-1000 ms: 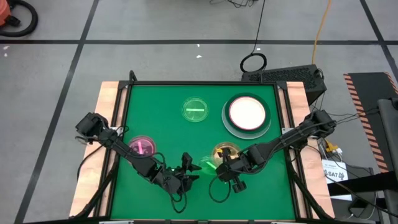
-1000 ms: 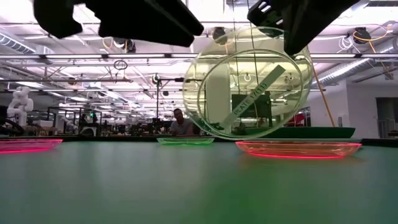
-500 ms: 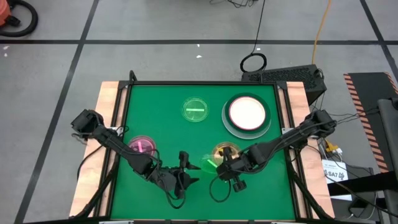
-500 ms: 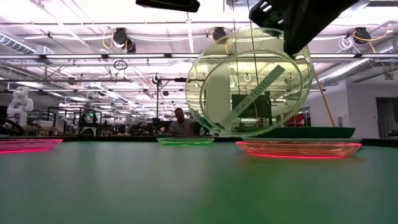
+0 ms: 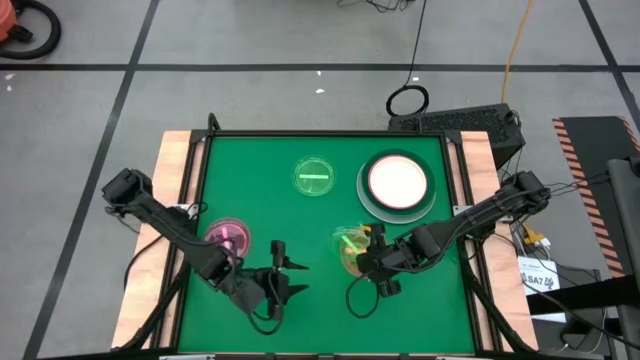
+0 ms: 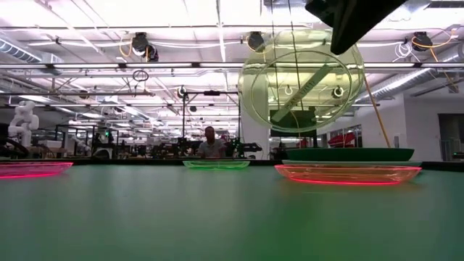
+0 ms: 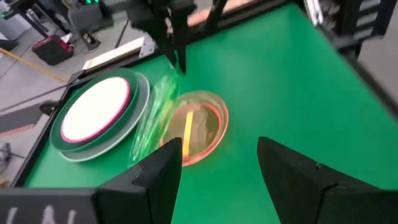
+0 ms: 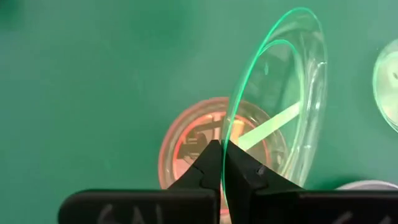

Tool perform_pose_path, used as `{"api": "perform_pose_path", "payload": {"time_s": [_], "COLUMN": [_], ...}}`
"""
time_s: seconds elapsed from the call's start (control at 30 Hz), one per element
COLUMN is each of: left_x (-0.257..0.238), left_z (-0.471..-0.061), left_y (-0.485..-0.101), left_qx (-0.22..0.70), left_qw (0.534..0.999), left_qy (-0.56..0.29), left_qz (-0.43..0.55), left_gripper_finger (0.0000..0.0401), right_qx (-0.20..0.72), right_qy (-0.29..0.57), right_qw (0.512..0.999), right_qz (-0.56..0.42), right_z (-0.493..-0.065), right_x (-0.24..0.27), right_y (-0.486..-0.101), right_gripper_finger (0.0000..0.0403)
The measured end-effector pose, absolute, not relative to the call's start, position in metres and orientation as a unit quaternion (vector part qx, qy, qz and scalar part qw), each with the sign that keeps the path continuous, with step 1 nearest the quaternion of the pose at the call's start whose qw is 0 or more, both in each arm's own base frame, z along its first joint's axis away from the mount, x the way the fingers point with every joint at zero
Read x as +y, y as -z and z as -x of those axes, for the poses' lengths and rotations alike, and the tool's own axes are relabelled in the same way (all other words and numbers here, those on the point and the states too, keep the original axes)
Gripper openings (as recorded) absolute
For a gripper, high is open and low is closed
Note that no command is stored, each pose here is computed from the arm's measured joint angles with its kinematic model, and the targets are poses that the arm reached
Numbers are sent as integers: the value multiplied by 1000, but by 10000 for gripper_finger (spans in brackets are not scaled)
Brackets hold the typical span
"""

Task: Stack plastic plates
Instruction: Stack the green transparent plate on the white plate

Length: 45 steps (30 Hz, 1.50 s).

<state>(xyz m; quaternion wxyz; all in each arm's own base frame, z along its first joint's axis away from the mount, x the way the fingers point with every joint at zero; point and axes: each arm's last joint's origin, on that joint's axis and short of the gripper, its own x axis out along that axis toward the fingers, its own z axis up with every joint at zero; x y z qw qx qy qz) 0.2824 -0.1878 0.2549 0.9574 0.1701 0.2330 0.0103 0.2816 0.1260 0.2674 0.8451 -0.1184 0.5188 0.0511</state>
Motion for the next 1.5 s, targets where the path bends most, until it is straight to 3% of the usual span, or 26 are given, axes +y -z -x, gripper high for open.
{"api": "perform_pose_path", "payload": {"time_s": [0.17, 0.33, 0.57, 0.97, 1.37, 1.5], "left_x": [-181, -159, -119, -93, -73, -68], "left_z": [-280, -276, -277, -289, -297, -299], "left_y": [-243, -207, -172, -177, -185, -183], "left_qx": [265, 279, 242, 175, 134, 144], "left_qw": [944, 938, 958, 978, 984, 986], "left_qy": [-20, -42, -61, -80, -117, -79], "left_qz": [-193, -202, -141, -83, -21, 9], "left_gripper_finger": [216, 216, 216, 216, 216, 216], "right_qx": [532, 549, 586, 660, 646, 645], "right_qy": [-36, 4, 101, 161, 215, 220], "right_qw": [836, 821, 780, 710, 725, 725], "right_qz": [130, 156, 194, 183, 105, 99], "right_z": [-280, -277, -273, -263, -258, -257], "right_x": [121, 111, 82, 38, 21, 21], "right_y": [-266, -264, -263, -264, -273, -270], "right_gripper_finger": [0, 0, 0, 0, 0, 0]}}
